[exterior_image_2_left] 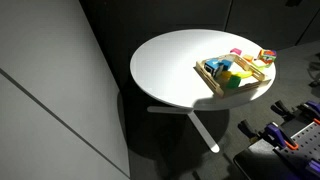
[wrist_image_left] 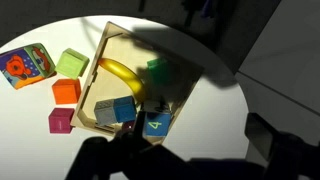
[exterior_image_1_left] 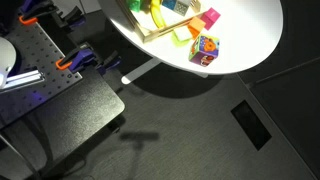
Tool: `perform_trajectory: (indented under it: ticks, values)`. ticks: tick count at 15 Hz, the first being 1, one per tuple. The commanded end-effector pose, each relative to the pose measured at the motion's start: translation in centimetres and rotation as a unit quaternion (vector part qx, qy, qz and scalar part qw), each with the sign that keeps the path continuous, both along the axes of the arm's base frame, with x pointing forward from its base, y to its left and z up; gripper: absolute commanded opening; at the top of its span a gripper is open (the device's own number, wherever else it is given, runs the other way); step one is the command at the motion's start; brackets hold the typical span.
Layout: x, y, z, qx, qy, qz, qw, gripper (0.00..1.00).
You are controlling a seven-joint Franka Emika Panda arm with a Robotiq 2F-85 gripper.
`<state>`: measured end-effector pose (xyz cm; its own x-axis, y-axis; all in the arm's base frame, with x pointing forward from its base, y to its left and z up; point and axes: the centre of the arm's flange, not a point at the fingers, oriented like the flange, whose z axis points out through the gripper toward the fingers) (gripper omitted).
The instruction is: Put the yellow block in the box.
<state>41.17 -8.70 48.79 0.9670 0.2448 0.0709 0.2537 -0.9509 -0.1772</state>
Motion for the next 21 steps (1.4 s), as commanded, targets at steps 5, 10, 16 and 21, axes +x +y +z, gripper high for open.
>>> perform_trajectory:
  ticks: [5,10,16,21]
  values:
    - [0.3,0.0,0.0,-0.002,0.004,0.0,1.0,1.0]
    - [1.7,0.2,-0.8,-0.012,0.001,-0.009,0.9999,1.0]
    - [4.7,0.4,-2.0,-0.034,-0.015,-0.031,0.9988,1.0]
    - [7.7,0.2,-4.3,-0.056,-0.023,-0.064,0.9961,1.0]
